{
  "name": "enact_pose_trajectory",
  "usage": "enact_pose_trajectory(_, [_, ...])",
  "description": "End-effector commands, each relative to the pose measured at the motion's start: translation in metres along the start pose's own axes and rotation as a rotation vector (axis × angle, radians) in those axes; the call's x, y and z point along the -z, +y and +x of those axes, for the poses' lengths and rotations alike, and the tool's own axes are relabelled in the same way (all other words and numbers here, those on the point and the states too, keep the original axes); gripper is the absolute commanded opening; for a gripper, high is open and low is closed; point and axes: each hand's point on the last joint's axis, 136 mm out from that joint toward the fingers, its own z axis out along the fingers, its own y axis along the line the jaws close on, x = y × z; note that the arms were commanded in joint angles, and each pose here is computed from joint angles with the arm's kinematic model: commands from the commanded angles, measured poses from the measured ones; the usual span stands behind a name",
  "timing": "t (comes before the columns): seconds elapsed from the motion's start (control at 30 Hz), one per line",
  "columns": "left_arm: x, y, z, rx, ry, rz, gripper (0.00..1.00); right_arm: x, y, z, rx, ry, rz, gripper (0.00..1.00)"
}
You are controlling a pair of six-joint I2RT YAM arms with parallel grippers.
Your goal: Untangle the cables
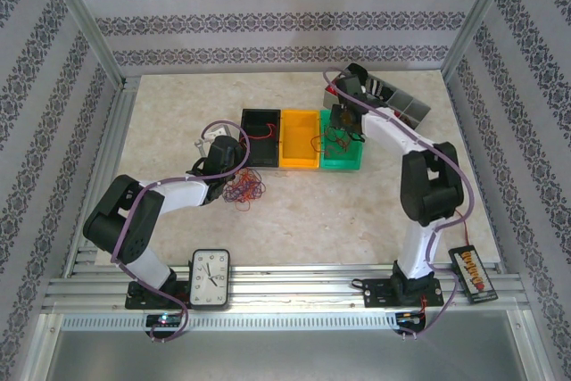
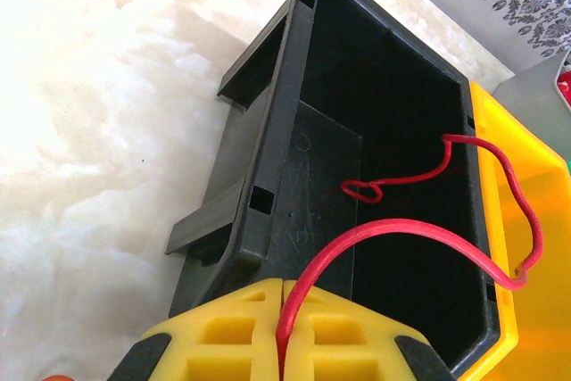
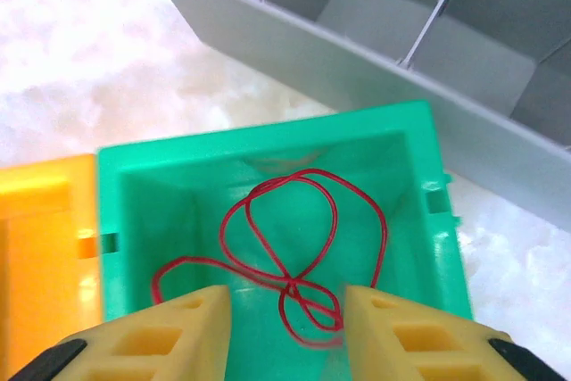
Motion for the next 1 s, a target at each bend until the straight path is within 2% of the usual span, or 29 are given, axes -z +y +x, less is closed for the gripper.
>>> enact_pose_trajectory(0.0, [0.004,-0.01,-0.001,-0.031,0.003,0.013,0.0,0.01,-0.005,0.004,-0.028,-0.007,-0.005,0.4])
enact_pose_trajectory(0.2, [0.005,-0.009,0.001,-0.034,0.005,0.011,0.0,0.032,0.033,0.021,0.052,0.002,-0.14,0.4])
enact_pose_trajectory(0.47, [0.003,-0.011,0.003,-0.035,0.011,0.018,0.0,0.047,0.07,0.07,0.24,0.083,-0.186,0.4])
enact_pose_trajectory(0.57, [0.002,-0.011,0.004,-0.039,0.016,0.018,0.0,0.062,0.08,0.095,0.308,0.113,-0.251,0.4])
enact_pose_trajectory(0.7, [0.001,-0.01,0.006,-0.036,0.021,0.017,0.0,0.077,0.08,0.137,0.358,0.196,-0.315,0.4])
enact_pose_trajectory(0.83, [0.0,-0.01,0.006,-0.031,0.02,0.02,0.0,0.075,0.069,0.181,0.364,0.307,-0.326,0.4])
enact_pose_trajectory(0.97, [0.0,-0.012,0.004,-0.027,0.014,0.023,0.0,0.061,0.063,0.2,0.372,0.359,-0.297,0.4])
